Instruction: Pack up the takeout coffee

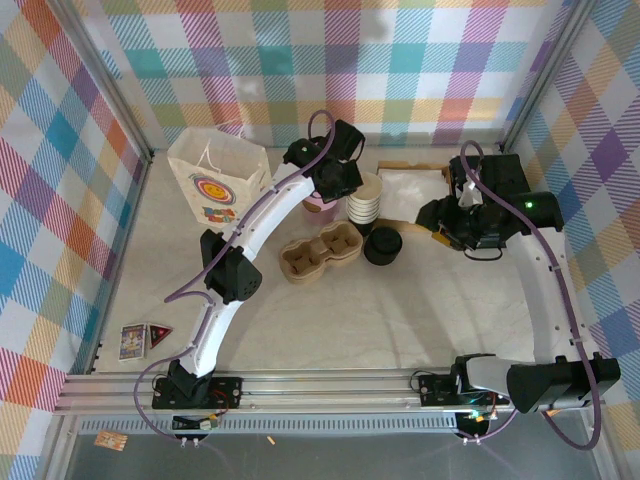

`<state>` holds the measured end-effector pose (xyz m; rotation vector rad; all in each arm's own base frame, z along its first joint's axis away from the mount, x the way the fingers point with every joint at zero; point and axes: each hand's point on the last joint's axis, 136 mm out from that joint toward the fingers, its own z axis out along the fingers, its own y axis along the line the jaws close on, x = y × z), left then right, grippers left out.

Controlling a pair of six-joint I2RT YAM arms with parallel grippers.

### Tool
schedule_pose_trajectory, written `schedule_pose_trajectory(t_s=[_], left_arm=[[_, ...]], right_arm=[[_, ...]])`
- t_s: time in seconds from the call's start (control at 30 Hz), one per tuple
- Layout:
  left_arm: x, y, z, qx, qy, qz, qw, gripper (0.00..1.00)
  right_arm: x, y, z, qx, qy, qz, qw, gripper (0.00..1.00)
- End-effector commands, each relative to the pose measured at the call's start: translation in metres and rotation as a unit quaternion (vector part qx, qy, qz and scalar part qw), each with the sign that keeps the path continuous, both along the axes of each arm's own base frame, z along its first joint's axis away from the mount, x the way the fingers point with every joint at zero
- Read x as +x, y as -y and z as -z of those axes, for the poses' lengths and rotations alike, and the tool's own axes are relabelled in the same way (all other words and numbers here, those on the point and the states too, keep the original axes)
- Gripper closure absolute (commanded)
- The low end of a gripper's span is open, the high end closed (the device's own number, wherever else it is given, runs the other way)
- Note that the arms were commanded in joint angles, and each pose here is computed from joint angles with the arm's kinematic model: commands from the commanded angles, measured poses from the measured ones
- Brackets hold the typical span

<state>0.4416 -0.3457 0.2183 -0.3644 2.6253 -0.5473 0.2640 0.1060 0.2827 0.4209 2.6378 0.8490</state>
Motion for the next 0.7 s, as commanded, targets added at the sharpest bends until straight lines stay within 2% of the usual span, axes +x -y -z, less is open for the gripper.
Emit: schedule_pose_trajectory(t_s=[0.0, 0.67], left_arm=[[0.001, -0.003, -0.02, -0.02, 0.011, -0.007, 1.0, 1.0], [0.004, -0.005, -0.045, -0.053, 0.03, -0.022, 0.998, 1.0]], right_arm=[[0.0, -0.004, -0.008, 0.01, 0.018, -0.009, 1.0, 0.48], [-0.005, -0.002, -0.011, 0.009, 0.024, -0.002, 1.0, 0.48]])
